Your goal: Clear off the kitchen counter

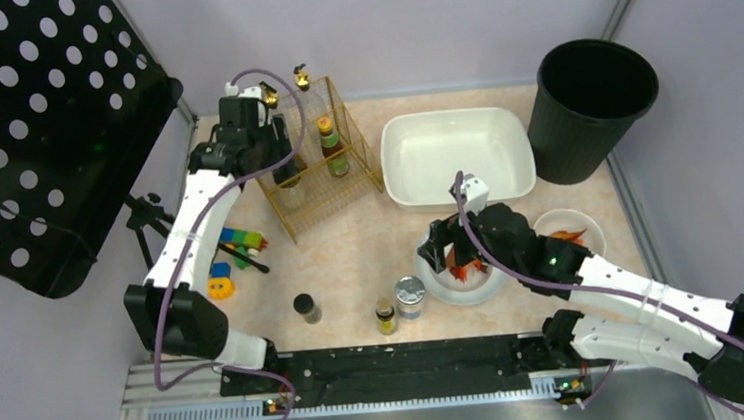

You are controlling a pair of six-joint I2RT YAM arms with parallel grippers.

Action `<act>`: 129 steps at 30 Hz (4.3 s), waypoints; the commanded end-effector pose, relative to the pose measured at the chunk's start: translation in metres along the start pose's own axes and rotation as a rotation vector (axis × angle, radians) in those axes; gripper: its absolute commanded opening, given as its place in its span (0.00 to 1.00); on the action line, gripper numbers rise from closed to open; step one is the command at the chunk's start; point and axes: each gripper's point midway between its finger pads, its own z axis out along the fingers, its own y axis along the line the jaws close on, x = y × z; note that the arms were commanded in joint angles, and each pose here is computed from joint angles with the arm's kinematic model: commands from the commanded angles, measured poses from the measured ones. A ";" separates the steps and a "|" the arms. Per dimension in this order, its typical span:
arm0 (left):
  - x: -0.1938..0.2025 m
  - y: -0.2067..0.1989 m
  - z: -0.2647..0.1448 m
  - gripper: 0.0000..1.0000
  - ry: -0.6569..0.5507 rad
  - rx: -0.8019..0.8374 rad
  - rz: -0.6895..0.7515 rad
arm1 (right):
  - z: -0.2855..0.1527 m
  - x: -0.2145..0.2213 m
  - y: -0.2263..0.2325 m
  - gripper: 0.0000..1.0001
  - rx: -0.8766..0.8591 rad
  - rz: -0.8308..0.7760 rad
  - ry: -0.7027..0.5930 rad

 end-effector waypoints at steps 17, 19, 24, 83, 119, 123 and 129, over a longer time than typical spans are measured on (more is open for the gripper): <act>0.147 -0.178 -0.136 0.88 0.076 0.644 0.370 | -0.029 -0.021 -0.033 0.92 0.197 -0.012 -0.008; 0.159 -0.189 -0.141 0.98 0.095 0.677 0.414 | -0.028 -0.018 -0.040 0.92 0.224 0.015 0.003; 0.183 -0.206 -0.151 0.99 0.123 0.703 0.519 | -0.025 -0.011 -0.060 0.93 0.295 0.080 0.015; 0.283 -0.225 -0.134 0.00 0.339 0.422 0.816 | -0.020 -0.002 -0.066 0.93 0.303 0.147 -0.012; -0.075 -0.098 -0.104 0.00 -0.251 -0.046 0.432 | -0.015 -0.004 -0.048 0.92 0.193 0.151 -0.027; -0.085 -0.087 -0.096 0.00 -0.257 -0.050 0.396 | -0.018 -0.005 -0.046 0.91 0.173 0.151 -0.036; -0.091 -0.085 -0.082 0.00 -0.249 -0.021 0.370 | -0.021 -0.006 -0.045 0.91 0.162 0.145 -0.044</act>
